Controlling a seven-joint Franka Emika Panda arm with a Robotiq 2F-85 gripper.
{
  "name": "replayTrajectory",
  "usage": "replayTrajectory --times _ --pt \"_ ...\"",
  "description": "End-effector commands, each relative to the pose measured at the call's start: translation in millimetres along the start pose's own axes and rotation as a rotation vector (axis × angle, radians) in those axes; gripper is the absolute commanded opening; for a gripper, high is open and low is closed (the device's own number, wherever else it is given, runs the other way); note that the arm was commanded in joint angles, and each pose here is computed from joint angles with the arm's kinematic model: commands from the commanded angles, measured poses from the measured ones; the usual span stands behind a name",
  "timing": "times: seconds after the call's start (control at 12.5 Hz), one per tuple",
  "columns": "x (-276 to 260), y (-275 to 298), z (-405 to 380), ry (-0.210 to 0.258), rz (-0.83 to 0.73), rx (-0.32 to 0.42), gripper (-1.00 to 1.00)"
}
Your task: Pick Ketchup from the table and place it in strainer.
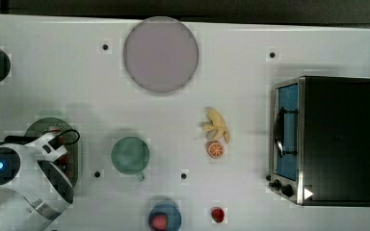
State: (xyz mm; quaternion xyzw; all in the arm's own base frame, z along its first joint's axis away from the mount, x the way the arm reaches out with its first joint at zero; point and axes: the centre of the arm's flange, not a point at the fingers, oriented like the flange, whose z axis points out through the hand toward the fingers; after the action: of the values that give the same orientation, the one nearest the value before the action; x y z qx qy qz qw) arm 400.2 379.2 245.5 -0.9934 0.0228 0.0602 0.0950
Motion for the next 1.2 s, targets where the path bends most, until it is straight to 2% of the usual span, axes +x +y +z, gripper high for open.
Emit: replayTrajectory --times 0.08,0.32,0.48,0.64,0.88,1.04,1.2 --pt "33 -2 -88 0.204 0.082 0.063 1.0" --pt "76 45 -169 0.363 0.205 0.071 1.0" --pt "101 100 -216 0.396 0.33 0.004 1.0" --pt "118 159 -268 0.398 0.458 -0.065 1.0" --pt "122 235 -334 0.327 0.589 -0.152 1.0" --pt "119 274 -372 0.285 0.642 -0.164 1.0" --pt "116 303 -399 0.263 0.682 -0.155 1.0"
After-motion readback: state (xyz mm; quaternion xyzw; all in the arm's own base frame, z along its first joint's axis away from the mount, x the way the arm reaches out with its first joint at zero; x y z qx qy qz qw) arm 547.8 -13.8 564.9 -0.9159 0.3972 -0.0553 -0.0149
